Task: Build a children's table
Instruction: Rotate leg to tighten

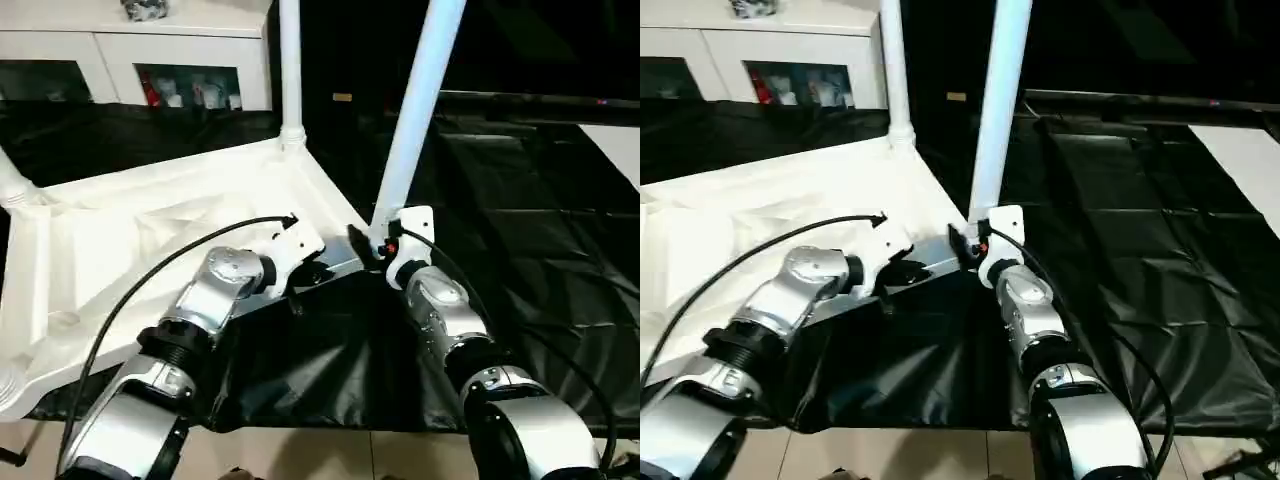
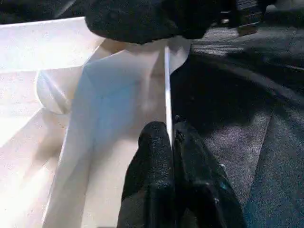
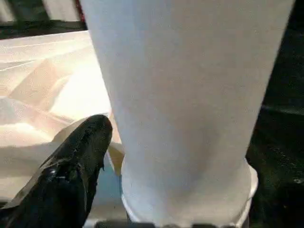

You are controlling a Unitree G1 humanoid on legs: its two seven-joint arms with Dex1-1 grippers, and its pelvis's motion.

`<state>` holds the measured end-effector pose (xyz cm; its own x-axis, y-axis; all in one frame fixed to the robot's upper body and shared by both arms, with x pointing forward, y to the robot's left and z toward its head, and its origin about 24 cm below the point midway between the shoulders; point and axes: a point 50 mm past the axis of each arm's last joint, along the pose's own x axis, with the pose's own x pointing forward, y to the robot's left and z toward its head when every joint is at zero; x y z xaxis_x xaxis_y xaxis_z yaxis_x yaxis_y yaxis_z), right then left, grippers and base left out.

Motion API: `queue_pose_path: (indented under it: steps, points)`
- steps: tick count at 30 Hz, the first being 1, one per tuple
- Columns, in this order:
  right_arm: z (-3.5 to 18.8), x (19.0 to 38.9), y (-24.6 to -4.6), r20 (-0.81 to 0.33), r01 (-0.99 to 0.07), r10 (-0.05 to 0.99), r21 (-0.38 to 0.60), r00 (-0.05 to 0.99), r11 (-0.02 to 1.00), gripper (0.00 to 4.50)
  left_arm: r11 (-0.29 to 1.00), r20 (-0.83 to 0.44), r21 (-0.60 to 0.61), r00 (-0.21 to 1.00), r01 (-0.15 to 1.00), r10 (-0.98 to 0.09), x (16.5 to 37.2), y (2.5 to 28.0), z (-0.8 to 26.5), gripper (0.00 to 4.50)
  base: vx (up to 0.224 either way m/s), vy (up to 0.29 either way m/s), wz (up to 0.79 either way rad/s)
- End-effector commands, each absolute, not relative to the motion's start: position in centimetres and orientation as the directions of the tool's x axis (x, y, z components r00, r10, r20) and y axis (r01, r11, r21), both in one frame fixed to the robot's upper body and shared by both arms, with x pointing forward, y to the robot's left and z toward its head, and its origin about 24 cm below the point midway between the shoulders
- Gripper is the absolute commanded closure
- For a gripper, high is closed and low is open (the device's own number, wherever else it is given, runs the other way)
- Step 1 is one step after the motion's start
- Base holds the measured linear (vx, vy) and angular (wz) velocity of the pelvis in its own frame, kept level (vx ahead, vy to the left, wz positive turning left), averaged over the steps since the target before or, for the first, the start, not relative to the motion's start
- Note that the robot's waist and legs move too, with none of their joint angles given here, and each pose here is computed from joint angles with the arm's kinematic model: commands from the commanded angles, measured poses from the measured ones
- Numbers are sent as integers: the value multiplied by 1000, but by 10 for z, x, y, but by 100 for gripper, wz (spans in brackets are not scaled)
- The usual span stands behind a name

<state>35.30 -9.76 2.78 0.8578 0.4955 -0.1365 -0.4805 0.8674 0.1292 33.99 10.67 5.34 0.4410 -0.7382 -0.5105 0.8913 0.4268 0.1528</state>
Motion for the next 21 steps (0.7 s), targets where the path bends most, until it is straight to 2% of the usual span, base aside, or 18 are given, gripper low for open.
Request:
queue_pose_path:
  steps: [1,3,4,5,7,8,9,12,15,16,17,19,21]
  points:
    - [26,345,-75,-146,-626,634,105,759,773,18,385,-475,142,404,912,-782,335,98,55,450,0,0,0]
    - [27,344,-77,-146,-671,676,93,722,736,18,365,-474,131,382,922,-794,333,102,55,450,0,0,0]
    - [28,341,-80,-152,-745,744,66,650,664,18,321,-468,118,338,940,-817,330,106,57,450,0,0,0]
    - [28,341,-80,-152,-745,744,66,650,664,18,321,-468,118,338,940,-817,330,106,57,450,0,0,0]
    - [29,335,-86,-166,-835,830,56,533,547,18,267,-472,86,275,960,-837,325,113,56,450,0,0,0]
    - [29,335,-86,-167,-839,834,56,526,541,18,263,-472,85,271,961,-839,325,113,56,450,0,0,0]
    - [29,331,-91,-186,-883,875,70,446,465,18,196,-480,81,211,977,-851,320,118,57,450,0,0,0]
    - [31,328,-96,-194,-916,908,86,371,392,18,138,-485,54,146,989,-862,314,123,57,450,0,0,0]
    - [33,322,-103,-212,-954,945,119,248,277,18,83,-489,26,85,996,-868,311,132,59,450,0,0,0]
    - [33,319,-106,-228,-967,955,122,190,222,34,57,-495,3,51,998,-867,309,137,60,450,0,0,0]
    - [33,319,-106,-228,-967,955,122,190,222,34,57,-495,3,51,998,-867,309,137,60,450,0,0,0]
    - [34,314,-109,-259,-981,960,131,102,140,59,17,-523,-21,4,1000,-853,306,145,61,450,0,0,0]
    - [33,312,-109,-272,-984,959,132,78,118,79,11,-535,-24,-4,1000,-845,305,147,60,450,0,0,0]
